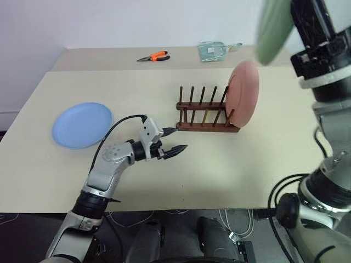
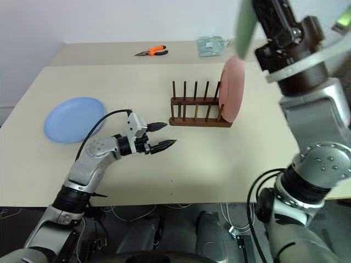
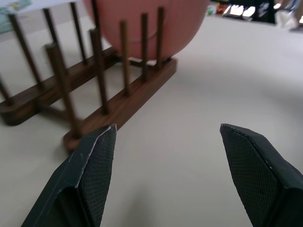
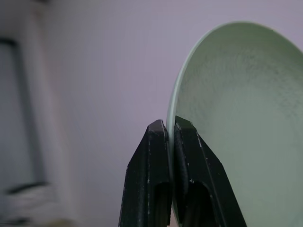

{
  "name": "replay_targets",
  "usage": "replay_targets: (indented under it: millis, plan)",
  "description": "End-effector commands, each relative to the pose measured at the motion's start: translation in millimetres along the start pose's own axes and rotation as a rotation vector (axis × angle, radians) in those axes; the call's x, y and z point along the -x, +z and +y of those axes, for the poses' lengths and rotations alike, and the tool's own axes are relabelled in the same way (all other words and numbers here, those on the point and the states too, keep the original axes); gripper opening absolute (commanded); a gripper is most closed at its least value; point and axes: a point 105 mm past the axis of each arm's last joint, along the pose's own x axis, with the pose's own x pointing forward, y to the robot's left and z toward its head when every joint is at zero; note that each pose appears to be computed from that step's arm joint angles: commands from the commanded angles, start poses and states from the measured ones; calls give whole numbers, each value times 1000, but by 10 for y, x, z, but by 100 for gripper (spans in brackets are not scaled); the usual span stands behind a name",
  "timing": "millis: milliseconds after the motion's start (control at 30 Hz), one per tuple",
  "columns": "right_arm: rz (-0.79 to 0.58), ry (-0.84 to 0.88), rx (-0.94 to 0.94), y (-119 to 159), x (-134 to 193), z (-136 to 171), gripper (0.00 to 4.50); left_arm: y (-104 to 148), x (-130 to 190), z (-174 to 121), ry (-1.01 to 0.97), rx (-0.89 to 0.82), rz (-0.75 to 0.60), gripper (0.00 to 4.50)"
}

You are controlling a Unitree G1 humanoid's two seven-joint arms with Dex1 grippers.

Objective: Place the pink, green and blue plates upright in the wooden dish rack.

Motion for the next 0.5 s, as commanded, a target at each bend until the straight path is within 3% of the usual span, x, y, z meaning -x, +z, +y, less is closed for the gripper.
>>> replay_targets:
  millis: [33, 233, 500]
  plan:
    - [83, -80, -133, -296, -88, -123, 3, 57, 110, 97, 40, -41, -33, 361]
    - [212, -188, -177, -703, -33, -408, 3, 79, 165, 90, 59, -42, -42, 361]
    - [315, -247, -220, -963, 93, -656, 3, 92, 186, 57, 75, -24, -49, 361]
